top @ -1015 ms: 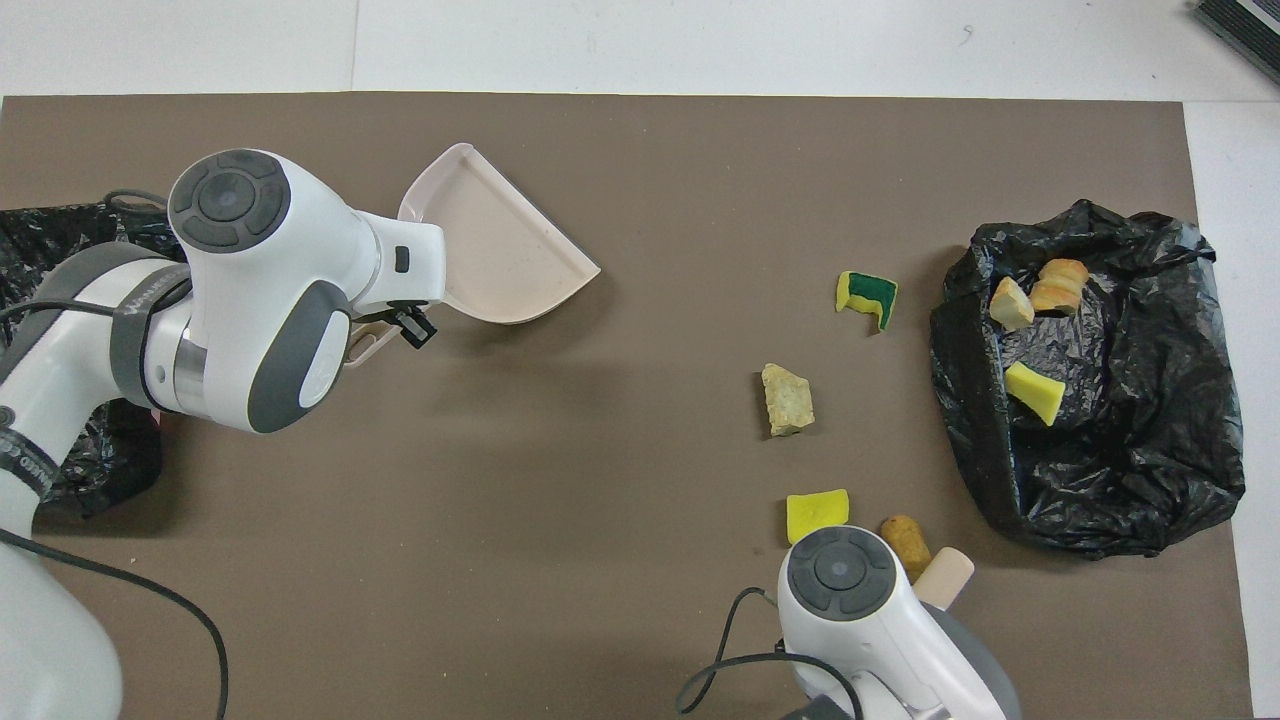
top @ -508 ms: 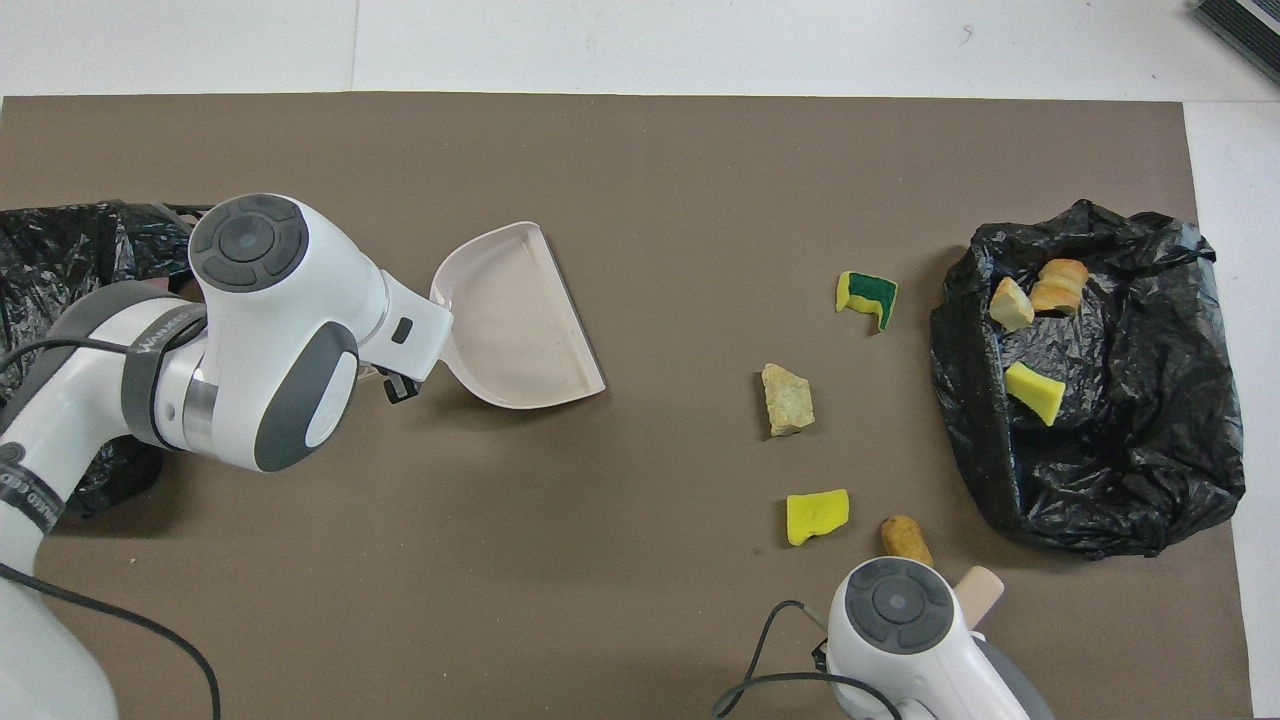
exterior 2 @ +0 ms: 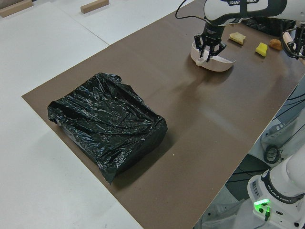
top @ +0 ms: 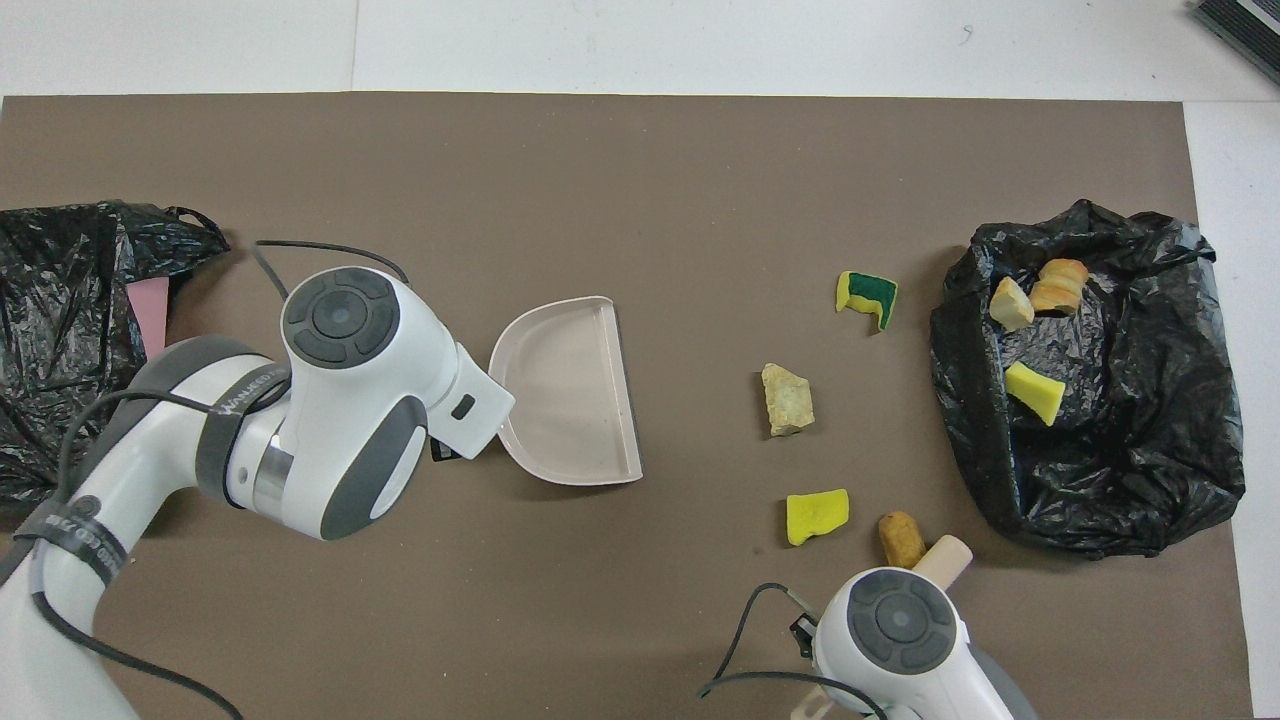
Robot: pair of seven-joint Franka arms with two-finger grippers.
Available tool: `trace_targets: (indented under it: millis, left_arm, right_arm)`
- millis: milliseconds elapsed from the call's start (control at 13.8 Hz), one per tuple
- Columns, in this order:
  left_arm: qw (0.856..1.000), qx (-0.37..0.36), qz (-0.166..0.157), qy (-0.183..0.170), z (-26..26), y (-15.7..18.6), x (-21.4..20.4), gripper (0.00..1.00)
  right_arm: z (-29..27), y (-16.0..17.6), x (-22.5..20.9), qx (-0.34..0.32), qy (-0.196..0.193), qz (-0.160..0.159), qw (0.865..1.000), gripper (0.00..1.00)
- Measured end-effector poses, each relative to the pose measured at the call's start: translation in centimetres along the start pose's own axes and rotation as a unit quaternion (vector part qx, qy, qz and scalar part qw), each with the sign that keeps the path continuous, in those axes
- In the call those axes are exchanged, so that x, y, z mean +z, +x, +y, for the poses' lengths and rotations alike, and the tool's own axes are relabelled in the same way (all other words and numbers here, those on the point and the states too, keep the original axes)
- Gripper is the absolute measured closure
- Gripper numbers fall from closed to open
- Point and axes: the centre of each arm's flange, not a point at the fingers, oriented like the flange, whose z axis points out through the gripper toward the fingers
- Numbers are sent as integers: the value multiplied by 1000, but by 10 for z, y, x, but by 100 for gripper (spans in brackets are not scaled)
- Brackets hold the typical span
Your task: Sweep and dump trash in bin
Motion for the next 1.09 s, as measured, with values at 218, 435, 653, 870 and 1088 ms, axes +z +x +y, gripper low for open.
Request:
trace_targets:
  millis: [218,435,653,870,1088]
  left_arm:
    - [999,24,12,17,20,29,10,69]
    - [999,24,17,23,27,39,13,69]
    - [999,23,20,25,28,42,12,69]
    - [999,22,22,25,30,43,15,69]
    - [999,22,28,32,32,44,20,69]
  right_arm:
    - [-18,2,-2,-4,28,-2,1000,74]
    - [-52,3,-9,-17,61,-3,998,74]
    - [-100,6,-30,-27,83,-15,996,74]
    - [-148,12,-44,-32,96,-31,994,74]
    - [-185,11,-54,-48,108,-41,992,74]
